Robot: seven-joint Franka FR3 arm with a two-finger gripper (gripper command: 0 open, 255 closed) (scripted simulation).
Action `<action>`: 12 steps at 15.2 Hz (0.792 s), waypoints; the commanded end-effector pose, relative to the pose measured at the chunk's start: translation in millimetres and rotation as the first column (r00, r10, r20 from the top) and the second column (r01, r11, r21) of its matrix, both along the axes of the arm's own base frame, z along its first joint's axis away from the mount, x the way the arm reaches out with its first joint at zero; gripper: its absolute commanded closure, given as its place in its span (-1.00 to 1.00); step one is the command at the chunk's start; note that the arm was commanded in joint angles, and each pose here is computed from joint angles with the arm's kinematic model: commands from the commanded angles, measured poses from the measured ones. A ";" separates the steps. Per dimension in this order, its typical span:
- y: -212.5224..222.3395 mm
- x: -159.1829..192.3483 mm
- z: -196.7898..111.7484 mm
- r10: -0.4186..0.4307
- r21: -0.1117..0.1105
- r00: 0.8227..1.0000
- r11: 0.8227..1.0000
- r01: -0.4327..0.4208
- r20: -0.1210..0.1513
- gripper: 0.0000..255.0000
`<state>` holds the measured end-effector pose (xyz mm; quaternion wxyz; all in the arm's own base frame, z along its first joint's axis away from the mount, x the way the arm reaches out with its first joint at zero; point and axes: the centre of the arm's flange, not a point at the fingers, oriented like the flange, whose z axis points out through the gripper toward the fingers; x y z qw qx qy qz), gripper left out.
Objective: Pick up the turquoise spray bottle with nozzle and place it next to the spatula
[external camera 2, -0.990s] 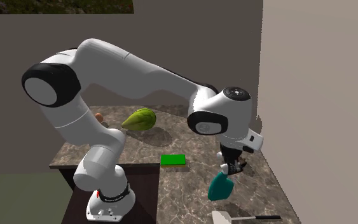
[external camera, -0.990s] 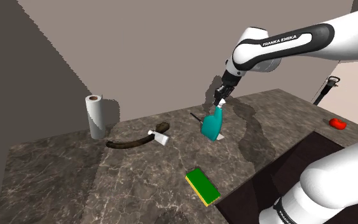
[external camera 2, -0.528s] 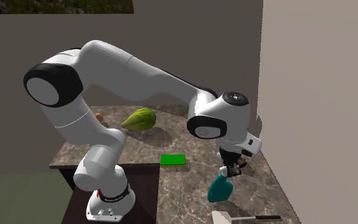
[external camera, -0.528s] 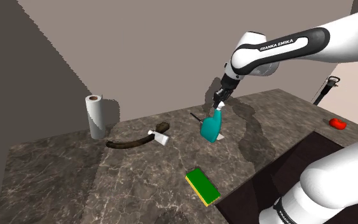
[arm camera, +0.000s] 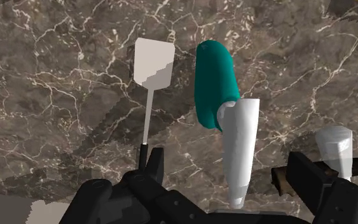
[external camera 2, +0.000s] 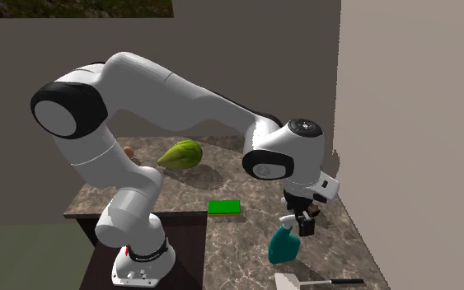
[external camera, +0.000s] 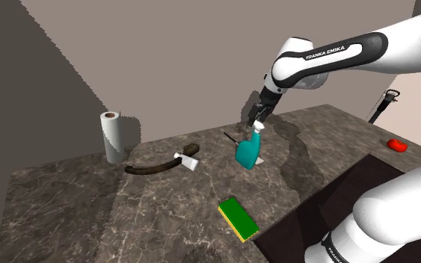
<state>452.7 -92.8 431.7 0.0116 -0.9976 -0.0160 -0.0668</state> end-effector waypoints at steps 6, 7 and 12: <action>-1.3 -6.7 49.5 0.000 0.000 1.000 1.000 0.000 0.000 -1.00; -1.3 -6.7 49.5 0.000 0.000 1.000 1.000 0.000 0.000 -1.00; -1.3 -6.6 49.5 0.000 0.000 1.000 1.000 0.000 0.000 -1.00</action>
